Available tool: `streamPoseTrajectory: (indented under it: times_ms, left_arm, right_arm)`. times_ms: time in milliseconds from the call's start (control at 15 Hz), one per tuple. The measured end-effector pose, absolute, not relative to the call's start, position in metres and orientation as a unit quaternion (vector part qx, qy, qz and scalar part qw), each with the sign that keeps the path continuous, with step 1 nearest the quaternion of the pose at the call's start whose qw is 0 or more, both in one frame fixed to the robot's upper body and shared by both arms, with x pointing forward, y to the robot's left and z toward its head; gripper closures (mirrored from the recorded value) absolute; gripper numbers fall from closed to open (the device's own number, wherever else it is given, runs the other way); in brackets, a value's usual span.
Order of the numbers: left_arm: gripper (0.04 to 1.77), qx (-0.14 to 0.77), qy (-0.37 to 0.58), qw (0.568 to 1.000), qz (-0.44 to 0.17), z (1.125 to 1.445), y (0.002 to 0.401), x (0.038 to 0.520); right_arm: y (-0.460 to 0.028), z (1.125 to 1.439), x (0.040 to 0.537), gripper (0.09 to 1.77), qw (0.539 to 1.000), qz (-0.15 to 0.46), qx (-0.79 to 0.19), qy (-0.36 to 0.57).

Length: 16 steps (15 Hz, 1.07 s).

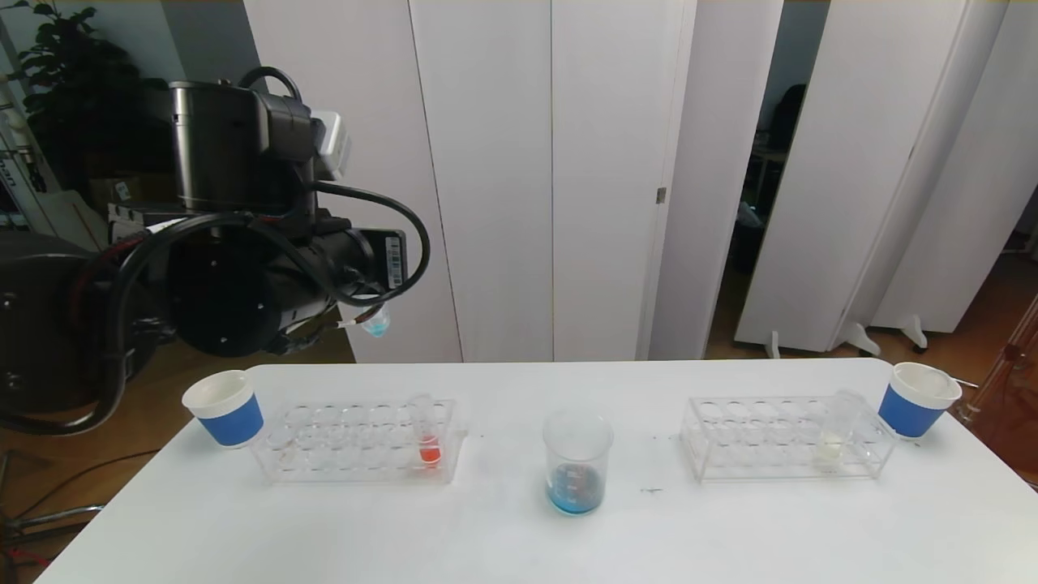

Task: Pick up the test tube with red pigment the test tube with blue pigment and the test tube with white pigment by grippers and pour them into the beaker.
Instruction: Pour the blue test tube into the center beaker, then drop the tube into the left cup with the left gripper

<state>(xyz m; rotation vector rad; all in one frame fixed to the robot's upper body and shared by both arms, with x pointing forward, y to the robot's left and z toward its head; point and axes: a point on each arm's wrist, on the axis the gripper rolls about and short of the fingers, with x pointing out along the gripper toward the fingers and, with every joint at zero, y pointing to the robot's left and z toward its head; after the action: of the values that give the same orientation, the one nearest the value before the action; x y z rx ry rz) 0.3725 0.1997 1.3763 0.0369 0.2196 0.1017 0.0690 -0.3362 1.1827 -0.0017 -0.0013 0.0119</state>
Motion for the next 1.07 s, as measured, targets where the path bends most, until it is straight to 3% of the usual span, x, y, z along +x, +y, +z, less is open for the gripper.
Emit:
streamPoseTrajectory:
  times_ms: [667,1067]
  left_arm:
    - [1.23,0.01,0.094,0.96,0.264,1.37,0.294,0.388]
    - [1.23,-0.02,0.034,0.945,0.326,1.356,0.33,0.413]
  right_arm:
    - [-0.336,1.183,0.069,0.11,1.0,0.006,-0.001,-0.001]
    - [-0.336,1.183,0.069,0.11,1.0,0.006,-0.001,-0.001]
